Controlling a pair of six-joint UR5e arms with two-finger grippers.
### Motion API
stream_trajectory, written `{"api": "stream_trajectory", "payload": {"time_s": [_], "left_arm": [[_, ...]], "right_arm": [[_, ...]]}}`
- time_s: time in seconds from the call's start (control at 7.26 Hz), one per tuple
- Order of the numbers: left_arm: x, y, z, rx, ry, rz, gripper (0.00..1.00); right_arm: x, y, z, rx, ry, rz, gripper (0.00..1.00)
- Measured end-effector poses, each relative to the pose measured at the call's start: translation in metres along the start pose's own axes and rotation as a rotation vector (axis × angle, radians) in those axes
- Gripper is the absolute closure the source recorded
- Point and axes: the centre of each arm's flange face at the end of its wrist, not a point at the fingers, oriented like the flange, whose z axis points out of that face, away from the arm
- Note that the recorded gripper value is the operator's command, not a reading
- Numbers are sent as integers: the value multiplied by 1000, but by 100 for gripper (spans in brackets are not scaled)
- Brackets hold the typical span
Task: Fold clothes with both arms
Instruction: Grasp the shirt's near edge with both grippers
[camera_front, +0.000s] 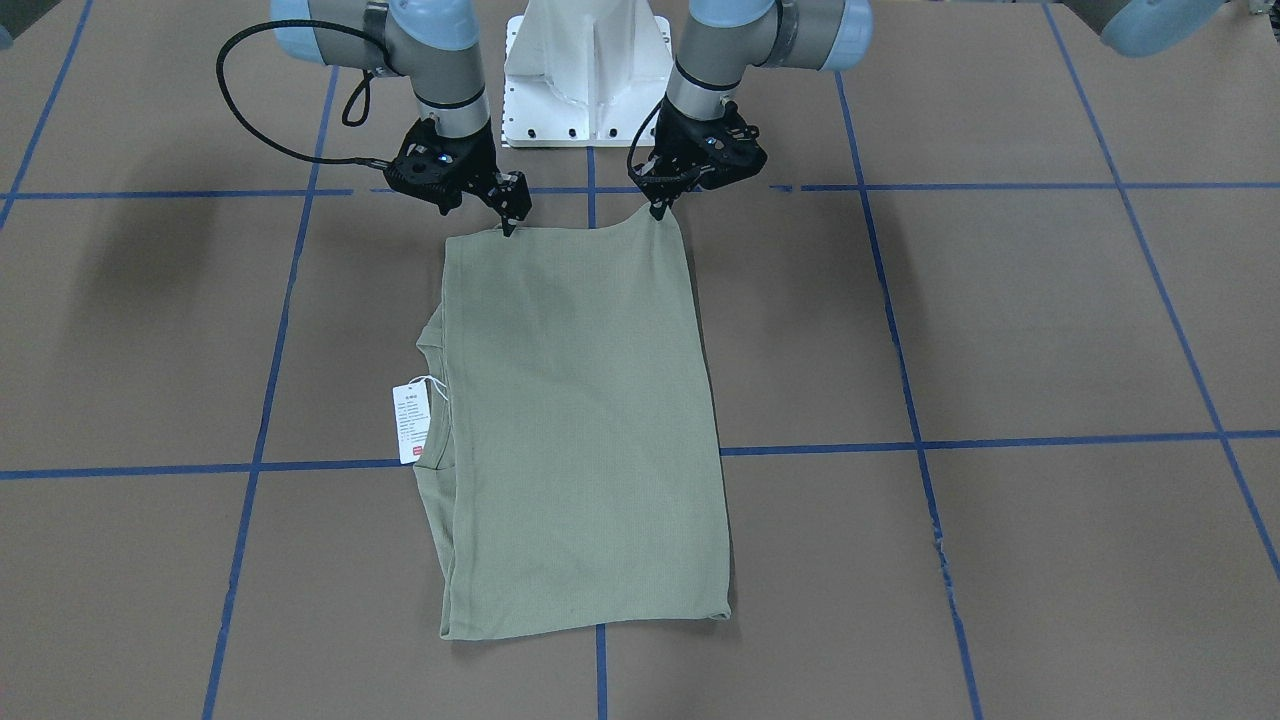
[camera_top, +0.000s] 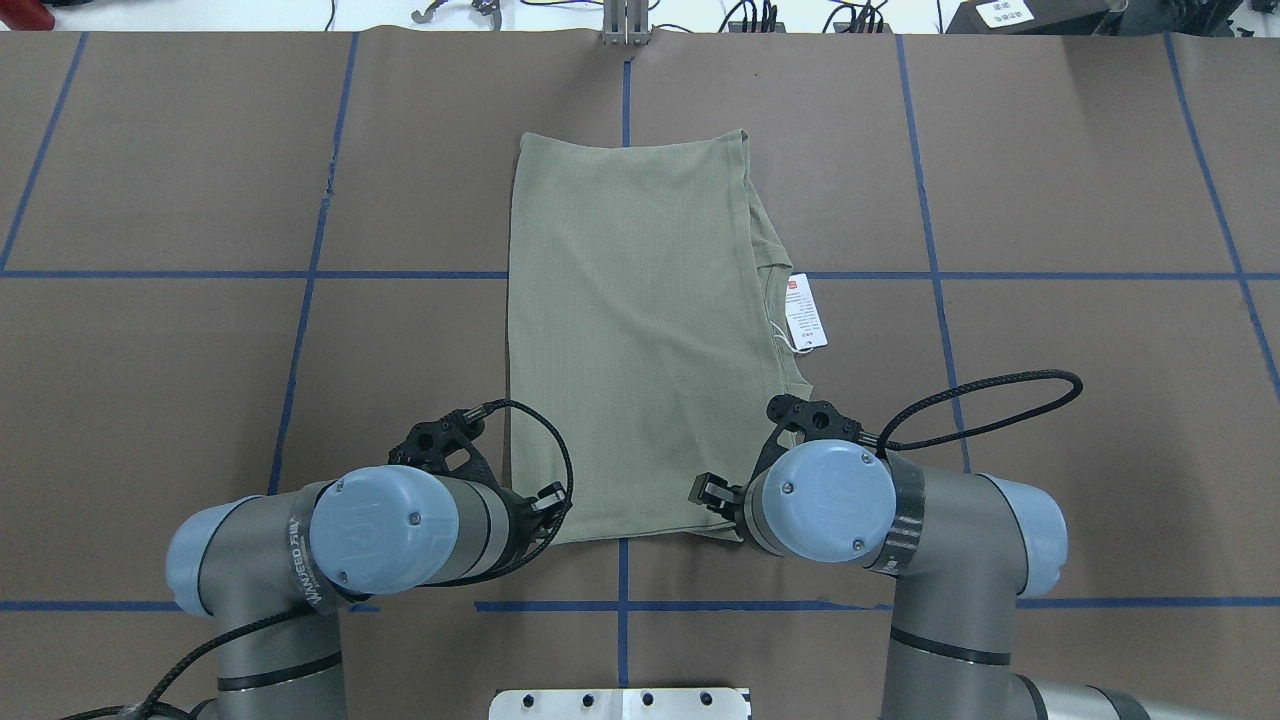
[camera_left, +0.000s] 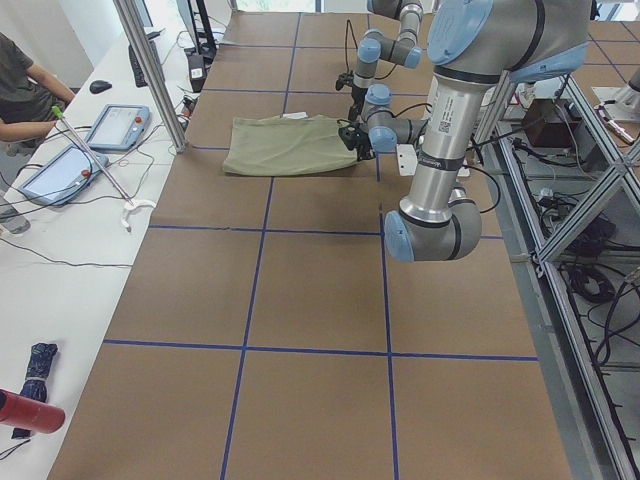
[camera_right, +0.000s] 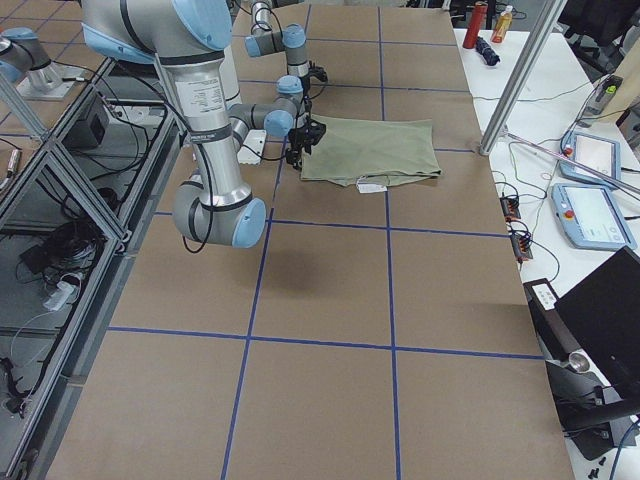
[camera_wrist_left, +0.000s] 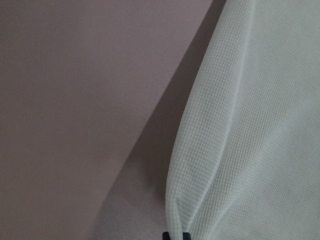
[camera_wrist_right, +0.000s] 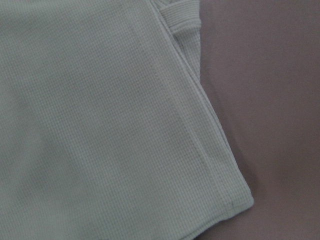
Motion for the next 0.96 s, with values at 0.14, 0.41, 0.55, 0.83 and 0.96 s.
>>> {"api": "stream_trajectory", "payload": {"time_s": [0.14, 0.41, 0.55, 0.83, 0.96], "left_arm": [[0, 0, 0, 0, 0, 0, 100], [0, 1, 0, -1, -1, 1, 100], [0, 1, 0, -1, -1, 1, 100], [0, 1, 0, -1, 0, 2, 100], [1, 1, 0, -2, 0, 3, 100]], "right_arm": [[-5, 0, 6, 2, 3, 1, 0], [-4, -2, 15, 5, 15, 4, 0], [-2, -4, 18, 6, 18, 5, 0], [1, -5, 23, 7, 22, 7, 0], [3, -4, 26, 6, 28, 6, 0]]}}
